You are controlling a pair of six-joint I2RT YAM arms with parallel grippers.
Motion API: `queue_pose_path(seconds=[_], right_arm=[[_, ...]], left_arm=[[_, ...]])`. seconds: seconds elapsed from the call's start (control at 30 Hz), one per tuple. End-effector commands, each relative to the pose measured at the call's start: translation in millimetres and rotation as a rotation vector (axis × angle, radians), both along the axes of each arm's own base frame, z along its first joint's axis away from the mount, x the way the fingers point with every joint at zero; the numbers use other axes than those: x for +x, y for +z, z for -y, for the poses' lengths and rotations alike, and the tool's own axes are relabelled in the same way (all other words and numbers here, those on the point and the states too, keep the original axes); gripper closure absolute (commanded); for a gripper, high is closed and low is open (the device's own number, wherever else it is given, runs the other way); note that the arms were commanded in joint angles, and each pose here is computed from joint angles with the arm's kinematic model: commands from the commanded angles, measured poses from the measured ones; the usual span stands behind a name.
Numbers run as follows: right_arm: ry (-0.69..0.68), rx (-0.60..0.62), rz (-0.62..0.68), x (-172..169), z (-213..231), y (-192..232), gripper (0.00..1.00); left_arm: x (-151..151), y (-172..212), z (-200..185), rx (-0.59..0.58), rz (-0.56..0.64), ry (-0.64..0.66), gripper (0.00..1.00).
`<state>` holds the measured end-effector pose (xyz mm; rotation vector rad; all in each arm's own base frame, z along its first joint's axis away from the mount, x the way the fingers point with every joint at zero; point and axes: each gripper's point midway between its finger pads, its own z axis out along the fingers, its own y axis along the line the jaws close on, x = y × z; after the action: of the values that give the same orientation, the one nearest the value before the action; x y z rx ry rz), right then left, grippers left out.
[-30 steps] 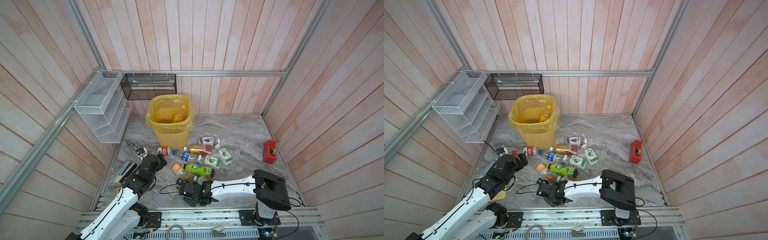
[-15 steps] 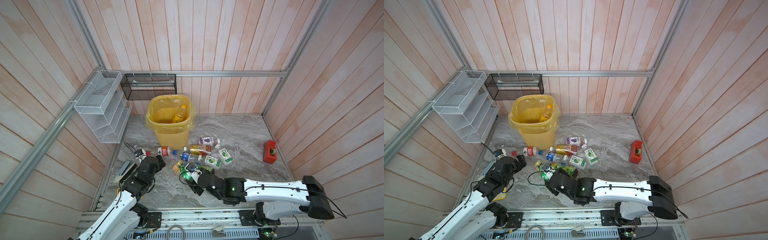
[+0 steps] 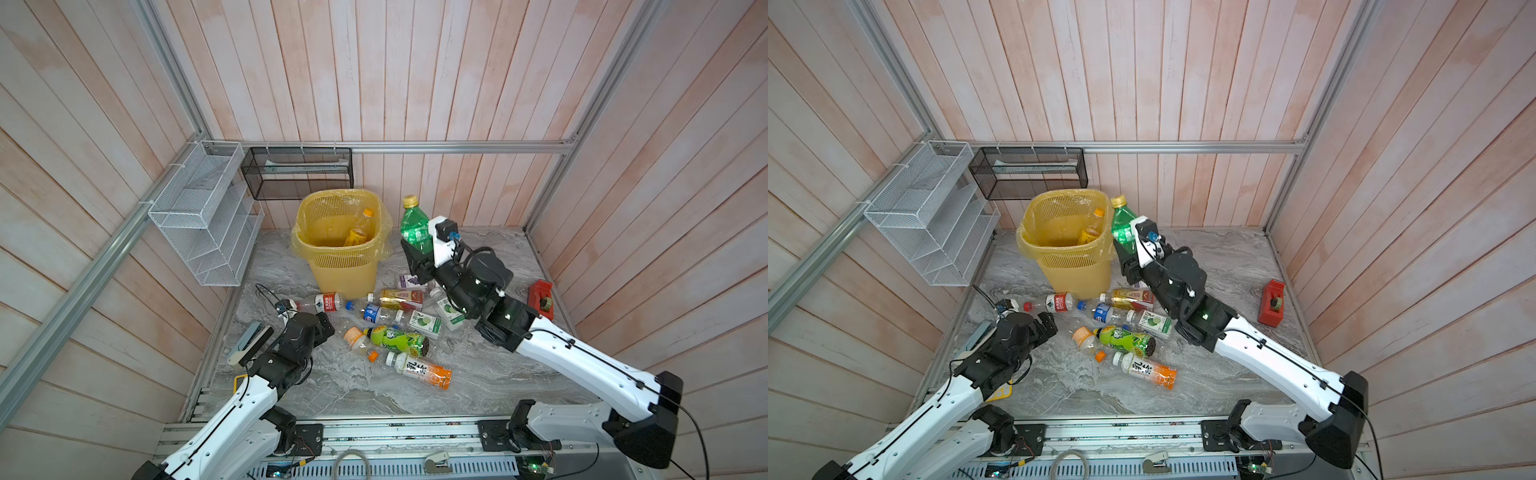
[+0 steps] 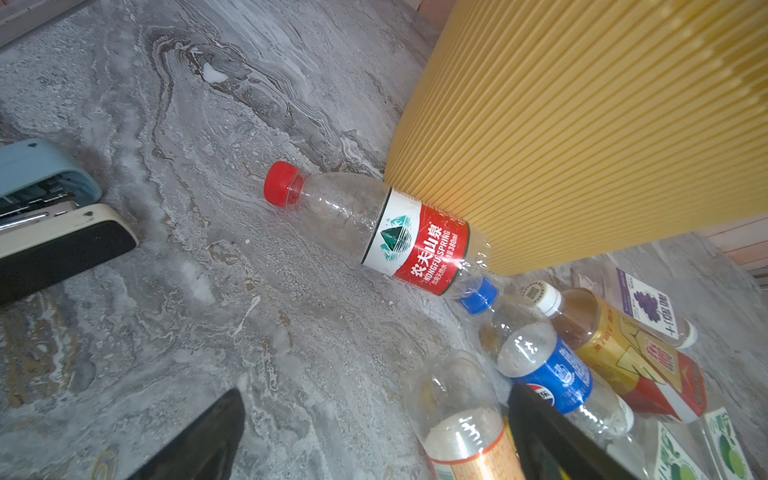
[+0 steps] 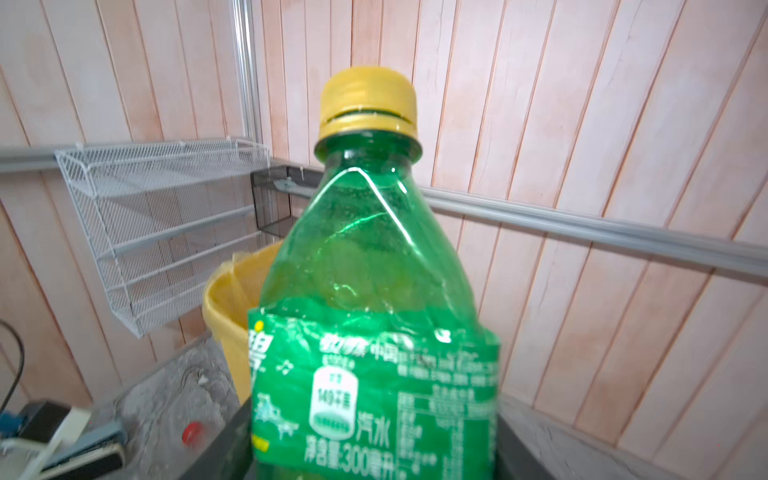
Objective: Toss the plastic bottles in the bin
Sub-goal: 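Carry the green bottle with the right gripper over the bin and open, then withdraw the right gripper from the bin back toward the tape dispenser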
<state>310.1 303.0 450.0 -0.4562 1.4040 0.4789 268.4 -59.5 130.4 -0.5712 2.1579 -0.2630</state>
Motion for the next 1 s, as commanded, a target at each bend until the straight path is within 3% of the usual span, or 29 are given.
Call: queue_pose_path(seconds=[0.0, 0.07, 0.13, 0.23, 0.3, 0.5, 0.67, 0.97], right_arm=[[0.2, -0.003, -0.045, 30.2, -48.5, 1.2, 0.38], [0.289, -0.051, -0.155, 54.3, -85.2, -19.2, 0.34], [0.296, -0.112, -0.261, 81.3, -110.8, -41.3, 0.3], [0.282, -0.132, -0.368, 112.6, -120.7, -57.6, 0.08], [0.272, -0.115, -0.373, 120.0, -118.2, -52.3, 0.0], [0.175, -0.05, -0.246, 107.7, -81.2, -6.3, 0.0], [0.064, -0.013, -0.171, 90.7, -37.4, -4.1, 0.0], [-0.092, -0.027, -0.244, 66.8, 51.8, -94.2, 0.0]], left_arm=[[0.2, -5.2, 6.2, -0.013, 0.001, -0.023, 0.0], [0.3, -6.6, 7.4, -0.012, -0.005, -0.026, 0.0], [0.4, -8.7, 8.4, -0.009, -0.015, -0.029, 0.0], [-1.0, -10.6, 7.7, 0.002, -0.033, -0.031, 0.0], [-2.0, -10.5, 6.9, 0.004, -0.036, -0.029, 0.0], [-5.3, -2.1, 7.1, 0.004, -0.01, -0.03, 0.0], [-6.8, -0.7, 17.2, 0.017, -0.007, -0.051, 0.0], [-2.5, -14.8, 46.0, 0.001, -0.049, -0.121, 0.0]])
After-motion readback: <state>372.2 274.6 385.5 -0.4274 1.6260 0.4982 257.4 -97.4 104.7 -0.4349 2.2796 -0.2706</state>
